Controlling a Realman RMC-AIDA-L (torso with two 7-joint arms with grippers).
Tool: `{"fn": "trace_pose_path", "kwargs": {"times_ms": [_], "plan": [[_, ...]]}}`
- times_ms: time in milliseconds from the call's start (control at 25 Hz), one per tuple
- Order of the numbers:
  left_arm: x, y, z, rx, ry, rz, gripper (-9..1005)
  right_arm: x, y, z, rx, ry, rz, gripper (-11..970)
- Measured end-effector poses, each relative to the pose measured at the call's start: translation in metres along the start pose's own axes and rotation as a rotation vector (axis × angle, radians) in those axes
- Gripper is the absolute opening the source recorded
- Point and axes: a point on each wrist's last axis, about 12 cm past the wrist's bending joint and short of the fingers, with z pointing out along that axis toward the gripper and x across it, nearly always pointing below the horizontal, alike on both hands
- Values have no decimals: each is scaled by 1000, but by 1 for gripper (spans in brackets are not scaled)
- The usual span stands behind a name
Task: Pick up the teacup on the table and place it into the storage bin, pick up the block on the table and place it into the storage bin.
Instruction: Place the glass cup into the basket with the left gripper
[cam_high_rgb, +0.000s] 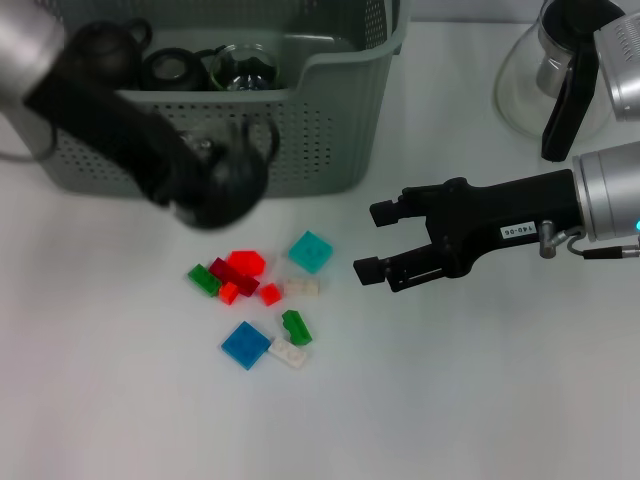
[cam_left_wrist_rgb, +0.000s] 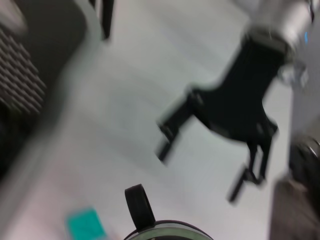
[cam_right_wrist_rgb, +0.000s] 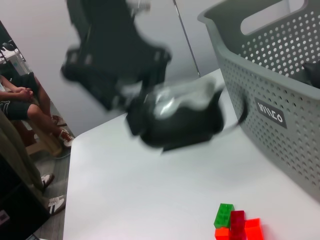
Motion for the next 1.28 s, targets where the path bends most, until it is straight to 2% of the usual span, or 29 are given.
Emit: {"fn": "trace_pose_path", "kwargs": {"times_ms": [120,240,320,440,520,640,680,720,1080,1280], "plan": [[-9,7,-27,-76,-77,10,40,0,0,0,-1,0,2,944],[-21,20,-56,-193,-175,8,40,0,0,0,-3,1,2,944],[-30,32,-67,-286,-225,-8,41,0,0,0,-3,1,1,944],[-42,51,-70,-395,-265,-42,41,-2,0,1,-5,2,-4,944],[-48,61,-66,-447,-271,-54,41,-3,0,1,-6,2,-8,944],[-54,77,-49,-519,-245,-62,41,-4,0,2,-8,3,-10,944],[-54,77,-49,-519,-245,-62,41,-4,0,2,-7,3,-11,944],[-57,86,-31,-542,-222,-58,41,-4,0,3,-7,3,-12,944],[-63,102,27,-618,-122,-13,42,-8,0,4,-9,3,-20,944],[-63,106,44,-649,-76,7,42,-9,0,5,-9,3,-21,945]]}}
